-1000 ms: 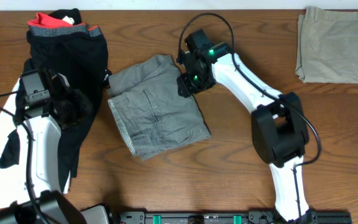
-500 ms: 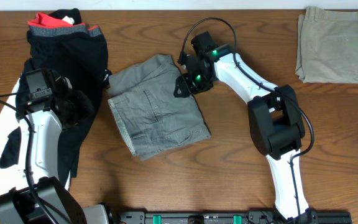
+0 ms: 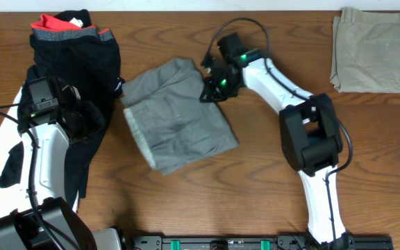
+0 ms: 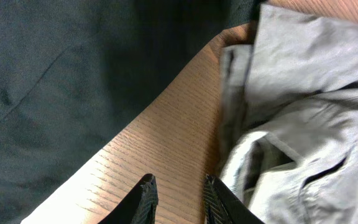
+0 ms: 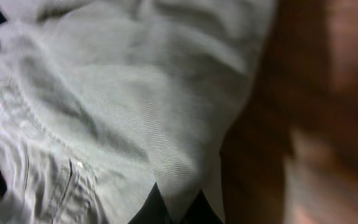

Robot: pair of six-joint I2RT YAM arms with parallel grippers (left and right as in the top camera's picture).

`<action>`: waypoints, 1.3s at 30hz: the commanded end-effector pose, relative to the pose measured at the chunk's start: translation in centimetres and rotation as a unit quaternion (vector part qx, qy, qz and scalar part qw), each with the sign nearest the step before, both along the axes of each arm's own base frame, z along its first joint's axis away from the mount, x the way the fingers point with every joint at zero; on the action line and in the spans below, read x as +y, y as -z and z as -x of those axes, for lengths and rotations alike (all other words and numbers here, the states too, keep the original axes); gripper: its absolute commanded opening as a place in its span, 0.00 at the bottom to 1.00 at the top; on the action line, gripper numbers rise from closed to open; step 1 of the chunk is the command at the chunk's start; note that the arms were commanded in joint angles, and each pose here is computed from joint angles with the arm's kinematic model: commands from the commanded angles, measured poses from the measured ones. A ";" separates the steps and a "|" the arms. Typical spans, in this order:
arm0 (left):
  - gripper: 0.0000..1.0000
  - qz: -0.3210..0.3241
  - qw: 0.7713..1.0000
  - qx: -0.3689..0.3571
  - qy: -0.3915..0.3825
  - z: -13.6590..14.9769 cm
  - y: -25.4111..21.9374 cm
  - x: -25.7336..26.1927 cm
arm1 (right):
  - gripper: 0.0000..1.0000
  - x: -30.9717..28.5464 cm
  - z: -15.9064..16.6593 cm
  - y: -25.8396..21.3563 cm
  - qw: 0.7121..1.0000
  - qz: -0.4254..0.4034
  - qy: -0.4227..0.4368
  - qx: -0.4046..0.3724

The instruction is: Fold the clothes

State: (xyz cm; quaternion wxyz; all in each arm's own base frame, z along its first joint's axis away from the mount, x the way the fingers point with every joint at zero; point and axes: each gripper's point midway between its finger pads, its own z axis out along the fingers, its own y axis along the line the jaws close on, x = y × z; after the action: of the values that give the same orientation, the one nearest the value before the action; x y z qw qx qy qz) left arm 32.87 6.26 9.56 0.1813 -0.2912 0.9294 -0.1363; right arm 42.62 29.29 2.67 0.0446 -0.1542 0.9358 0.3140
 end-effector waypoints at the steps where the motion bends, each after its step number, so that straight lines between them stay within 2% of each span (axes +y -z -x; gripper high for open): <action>1: 0.28 -0.005 1.000 -0.007 0.000 -0.5 -0.4 0.1 | 0.01 -6.4 -4.2 1.1 0.990 0.045 0.133 0.017; 9: 0.27 -0.004 1.000 -0.007 0.000 -0.5 -0.4 0.1 | 0.01 -17.7 -7.2 1.9 0.936 0.071 0.334 0.089; 16: 0.27 -0.004 1.000 -0.007 0.000 -0.6 -0.4 0.0 | 0.03 -21.4 -6.7 2.3 0.907 0.079 0.392 0.131; 20: 0.28 -0.004 1.000 -0.007 0.000 -0.6 -0.4 0.0 | 0.22 -21.3 -6.6 2.4 0.907 0.087 0.391 0.127; 23: 0.27 -0.004 1.000 -0.007 0.008 -0.7 -0.5 -0.5 | 0.47 -21.0 -6.8 2.4 0.919 0.094 0.366 0.107; 25: 0.27 -0.009 1.000 -0.012 0.028 -0.9 -0.5 -1.2 | 0.58 -20.8 -7.0 2.3 0.935 0.097 0.332 0.082; 30: 0.27 -0.036 0.992 -0.044 0.114 -2.3 -1.0 -4.0 | 0.73 -20.7 -6.5 2.4 0.951 0.107 0.283 0.062; 34: 0.27 -0.042 0.986 -0.069 0.144 -3.4 -1.5 -6.0 | 0.73 -21.2 -6.0 2.6 0.952 0.121 0.274 0.065; 39: 0.27 -0.049 0.981 -0.082 0.169 -3.9 -1.8 -7.0 | 0.80 -24.0 -6.6 1.6 0.949 0.168 0.267 0.021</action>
State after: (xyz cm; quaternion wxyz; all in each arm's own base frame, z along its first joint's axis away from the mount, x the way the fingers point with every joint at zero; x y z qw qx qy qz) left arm 36.21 -0.73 10.84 0.2344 -0.1323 0.9514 -0.1496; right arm 49.20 8.29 1.24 0.0621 0.1261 0.9704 0.1965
